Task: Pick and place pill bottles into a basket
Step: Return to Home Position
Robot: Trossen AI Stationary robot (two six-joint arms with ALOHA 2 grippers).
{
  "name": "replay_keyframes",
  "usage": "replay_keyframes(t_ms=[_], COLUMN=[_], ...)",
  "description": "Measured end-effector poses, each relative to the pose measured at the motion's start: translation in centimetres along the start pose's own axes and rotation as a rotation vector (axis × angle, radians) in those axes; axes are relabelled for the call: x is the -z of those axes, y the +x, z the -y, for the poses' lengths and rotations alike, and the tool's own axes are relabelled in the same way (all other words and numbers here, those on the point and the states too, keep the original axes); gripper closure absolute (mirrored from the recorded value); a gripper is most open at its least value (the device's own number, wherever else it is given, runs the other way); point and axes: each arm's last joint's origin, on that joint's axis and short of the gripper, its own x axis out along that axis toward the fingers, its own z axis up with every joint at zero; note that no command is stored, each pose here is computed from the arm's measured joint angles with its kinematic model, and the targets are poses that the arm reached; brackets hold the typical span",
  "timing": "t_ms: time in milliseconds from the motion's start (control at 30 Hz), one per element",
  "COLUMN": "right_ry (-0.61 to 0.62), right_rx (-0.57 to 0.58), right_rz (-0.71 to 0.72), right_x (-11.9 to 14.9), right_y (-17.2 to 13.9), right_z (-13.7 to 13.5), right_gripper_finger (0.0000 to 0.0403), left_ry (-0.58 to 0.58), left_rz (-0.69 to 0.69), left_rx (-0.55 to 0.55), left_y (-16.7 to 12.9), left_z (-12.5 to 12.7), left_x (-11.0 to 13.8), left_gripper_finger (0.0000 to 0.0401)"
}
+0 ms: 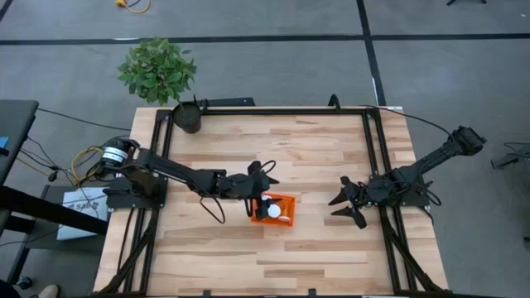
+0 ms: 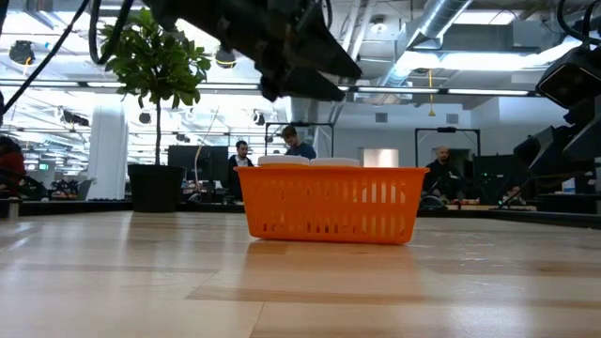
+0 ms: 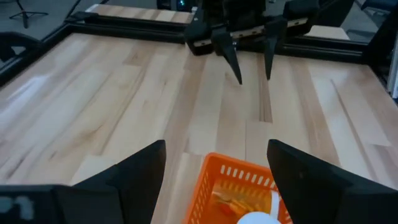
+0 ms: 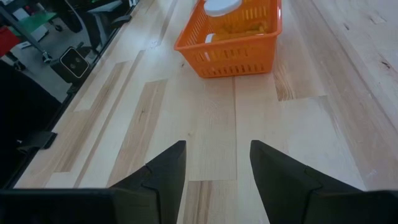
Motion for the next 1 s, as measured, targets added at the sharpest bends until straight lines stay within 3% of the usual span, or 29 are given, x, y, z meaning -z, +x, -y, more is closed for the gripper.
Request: replay_keyframes(t_ms=[667,1000], right_ry=[0.000,0.000], right_rx=[0.000,0.000], right_rz=[0.000,0.000], right_x=[0.0,0.0], right_y=[0.0,0.0], right_z=[0.0,0.0], right_gripper_finger=[0.0232,0.0232], left_ry=[0.025,-0.080], left_rz=[-0.021,0.111], left_rx=[-0.031,-0.071], left_y=[-5.7,-10.0], left_z=[-1.1,-2.8], left_x=[-3.1,-1.5], left_gripper_finger=[0.0132,0.0132])
